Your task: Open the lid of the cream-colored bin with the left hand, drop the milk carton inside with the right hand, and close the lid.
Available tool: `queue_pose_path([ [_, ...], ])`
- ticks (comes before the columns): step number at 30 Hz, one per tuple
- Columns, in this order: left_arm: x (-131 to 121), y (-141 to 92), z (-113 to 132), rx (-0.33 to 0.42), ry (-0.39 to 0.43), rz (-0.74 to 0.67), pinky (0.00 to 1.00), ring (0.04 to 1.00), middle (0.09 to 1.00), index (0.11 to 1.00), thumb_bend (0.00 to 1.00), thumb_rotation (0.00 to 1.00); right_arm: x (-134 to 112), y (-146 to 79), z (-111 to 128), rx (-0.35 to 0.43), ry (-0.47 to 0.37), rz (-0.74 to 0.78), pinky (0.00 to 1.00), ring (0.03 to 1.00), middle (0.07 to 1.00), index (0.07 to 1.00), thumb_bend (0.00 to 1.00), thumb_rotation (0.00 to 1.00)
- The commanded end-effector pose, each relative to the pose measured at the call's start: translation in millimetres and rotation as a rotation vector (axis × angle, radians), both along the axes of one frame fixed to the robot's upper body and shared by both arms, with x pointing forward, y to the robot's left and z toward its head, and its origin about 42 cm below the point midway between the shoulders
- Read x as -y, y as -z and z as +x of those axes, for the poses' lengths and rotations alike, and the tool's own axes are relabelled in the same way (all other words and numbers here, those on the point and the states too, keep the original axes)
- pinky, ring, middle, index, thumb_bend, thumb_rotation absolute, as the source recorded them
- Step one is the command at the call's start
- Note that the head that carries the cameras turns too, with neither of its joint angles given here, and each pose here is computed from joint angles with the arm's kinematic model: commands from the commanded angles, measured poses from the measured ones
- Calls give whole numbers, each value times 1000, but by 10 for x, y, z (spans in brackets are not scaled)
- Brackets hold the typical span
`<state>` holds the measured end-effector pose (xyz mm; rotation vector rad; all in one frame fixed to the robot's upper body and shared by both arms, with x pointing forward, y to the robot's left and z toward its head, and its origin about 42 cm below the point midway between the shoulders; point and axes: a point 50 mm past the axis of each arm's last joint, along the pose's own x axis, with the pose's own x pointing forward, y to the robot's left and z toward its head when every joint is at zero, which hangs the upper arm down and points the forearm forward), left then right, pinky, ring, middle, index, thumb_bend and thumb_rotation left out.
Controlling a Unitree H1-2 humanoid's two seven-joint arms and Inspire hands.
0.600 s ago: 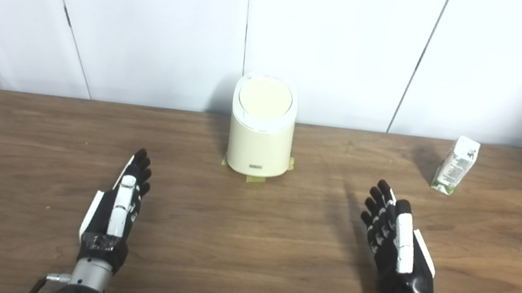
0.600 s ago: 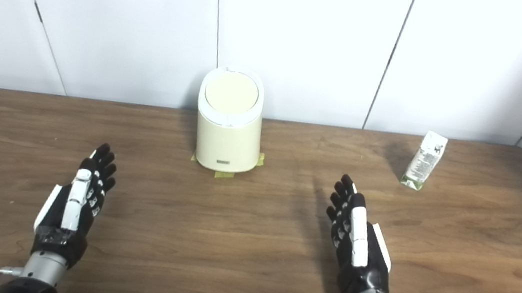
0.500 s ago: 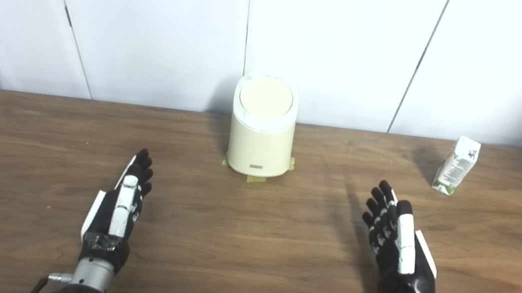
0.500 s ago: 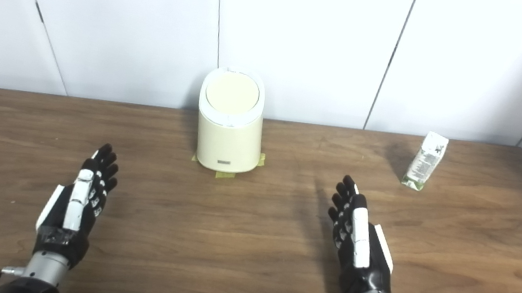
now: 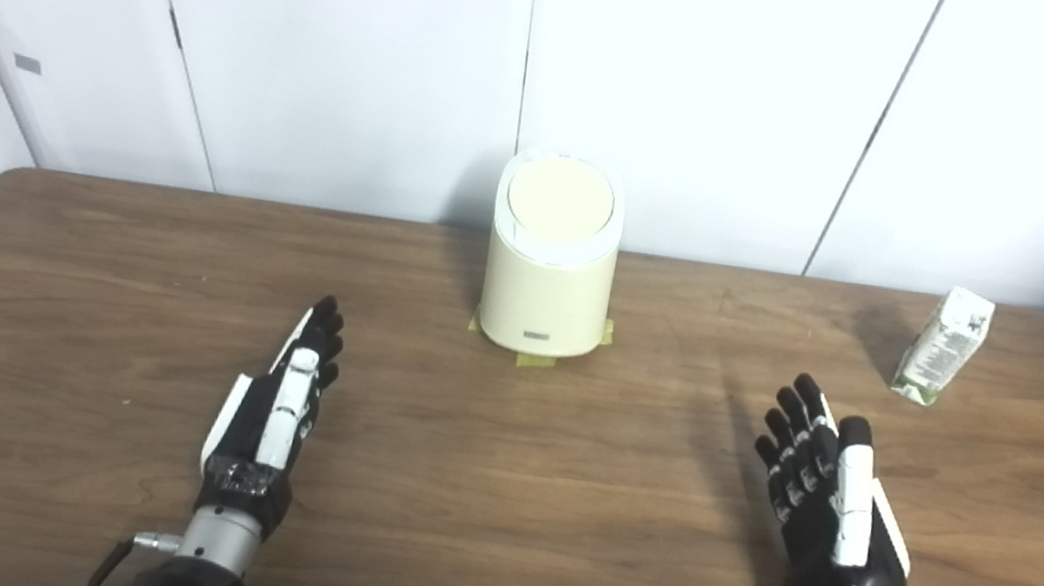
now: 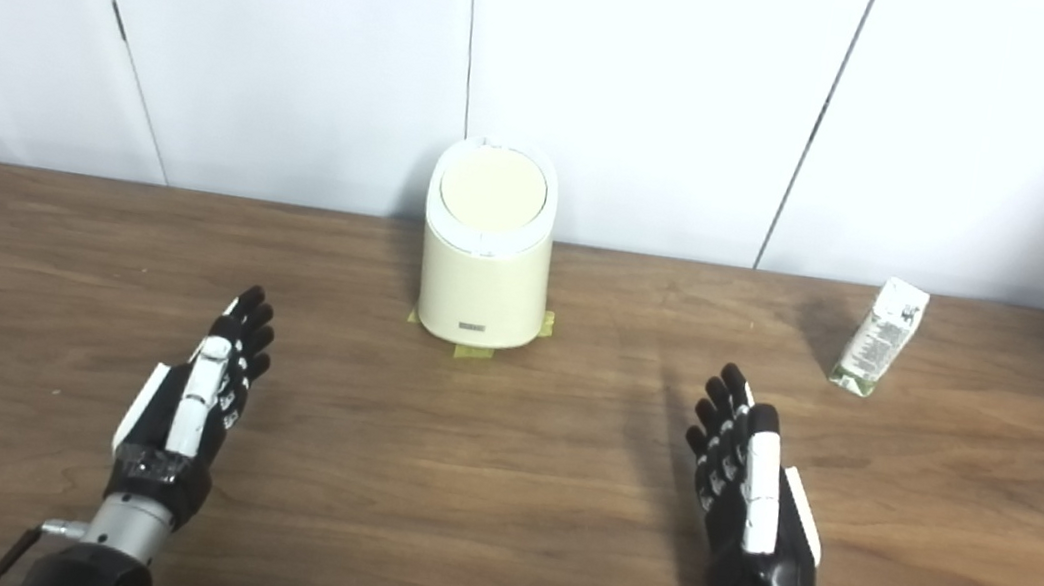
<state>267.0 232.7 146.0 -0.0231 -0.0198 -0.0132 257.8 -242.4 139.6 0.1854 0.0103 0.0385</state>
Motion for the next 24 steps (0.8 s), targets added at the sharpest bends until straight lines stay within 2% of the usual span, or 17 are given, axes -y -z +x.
queue_pose_path([
  [1,-10,-95,27,63,3,5,1000,1000,996,1000,478,984,-18,-122,31,56,3,7,1000,1000,1000,1000,550,980],
  [9,-47,-83,35,60,1,-2,1000,1000,997,1000,493,969,-47,-118,52,68,2,6,1000,1000,1000,1000,539,967],
  [13,-45,-102,62,60,7,30,1000,1000,995,1000,510,837,-47,-112,61,71,8,-4,1000,1000,1000,1000,551,965],
  [16,-30,-173,107,65,5,71,1000,994,991,1000,576,817,-52,-108,61,70,19,-8,1000,1000,1000,1000,558,964],
  [20,-18,-411,240,112,-16,202,940,952,963,1000,638,814,-58,-104,59,73,24,-13,1000,1000,1000,1000,563,975],
  [24,25,-801,460,133,-49,291,902,940,942,996,784,693,-67,-102,69,71,22,-19,1000,1000,1000,1000,569,974],
])
